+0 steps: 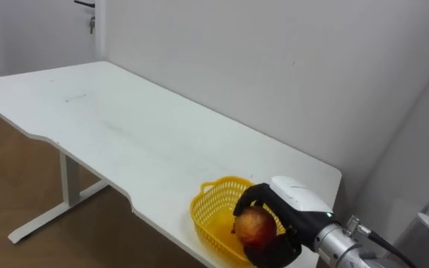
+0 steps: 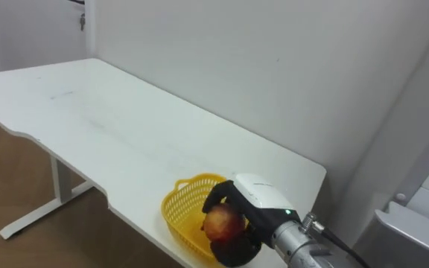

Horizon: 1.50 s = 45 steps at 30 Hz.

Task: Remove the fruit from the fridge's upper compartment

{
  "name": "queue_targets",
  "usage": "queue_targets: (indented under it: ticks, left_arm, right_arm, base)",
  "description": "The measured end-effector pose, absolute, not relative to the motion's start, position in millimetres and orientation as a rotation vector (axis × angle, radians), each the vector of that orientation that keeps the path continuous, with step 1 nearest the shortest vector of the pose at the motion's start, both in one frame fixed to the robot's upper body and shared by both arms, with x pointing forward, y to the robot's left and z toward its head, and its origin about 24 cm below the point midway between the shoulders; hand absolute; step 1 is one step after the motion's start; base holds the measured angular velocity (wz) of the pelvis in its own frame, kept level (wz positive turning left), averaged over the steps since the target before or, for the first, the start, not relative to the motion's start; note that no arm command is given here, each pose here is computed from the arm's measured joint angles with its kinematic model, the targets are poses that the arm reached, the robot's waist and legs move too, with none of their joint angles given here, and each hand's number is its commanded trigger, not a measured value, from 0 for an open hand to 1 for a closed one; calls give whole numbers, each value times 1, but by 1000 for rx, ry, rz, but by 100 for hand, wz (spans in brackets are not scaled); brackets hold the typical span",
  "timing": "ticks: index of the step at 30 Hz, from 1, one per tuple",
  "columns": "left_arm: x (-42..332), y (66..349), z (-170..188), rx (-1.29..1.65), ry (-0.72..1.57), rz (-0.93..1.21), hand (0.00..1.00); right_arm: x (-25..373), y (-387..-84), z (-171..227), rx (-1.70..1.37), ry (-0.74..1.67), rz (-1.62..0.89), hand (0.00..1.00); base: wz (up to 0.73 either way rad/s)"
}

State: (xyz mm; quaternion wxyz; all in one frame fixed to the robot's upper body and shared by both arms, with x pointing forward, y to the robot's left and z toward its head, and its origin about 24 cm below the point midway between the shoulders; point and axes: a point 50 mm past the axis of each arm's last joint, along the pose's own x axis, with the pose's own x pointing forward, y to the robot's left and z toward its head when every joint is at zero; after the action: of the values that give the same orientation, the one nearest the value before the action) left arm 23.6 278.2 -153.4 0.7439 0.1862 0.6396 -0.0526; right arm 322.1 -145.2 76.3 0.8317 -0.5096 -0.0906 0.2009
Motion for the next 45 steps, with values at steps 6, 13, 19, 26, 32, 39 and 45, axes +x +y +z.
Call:
queue_targets:
  ticks: [6, 13, 19, 26, 32, 39, 45]
  left_arm:
    - [24, 278, -153, 412, 1400, -117, 0]
    - [24, 278, -153, 414, 1401, -118, 0]
    - [23, 279, -153, 431, 1398, -117, 0]
    - [23, 279, -152, 443, 1400, -118, 0]
    - [26, 278, -151, 465, 1381, -127, 0]
    - [24, 276, -153, 425, 1382, -98, 0]
    - [17, 272, -154, 415, 1393, -91, 0]
  right_arm:
    - [323, -145, 78, -1082, -199, 423, 0]
    - [323, -144, 79, -1082, -204, 421, 0]
    - [323, -145, 79, -1083, -203, 421, 0]
    - [323, -145, 79, -1084, -202, 421, 0]
    - [323, -145, 79, -1084, -202, 421, 0]
    - [325, -147, 91, -1040, -230, 394, 0]
    - [324, -144, 111, -927, -307, 350, 0]
  base:
    - [0]
    - [0]
    - [0]
    - [0]
    - [0]
    - [0]
    - [-1]
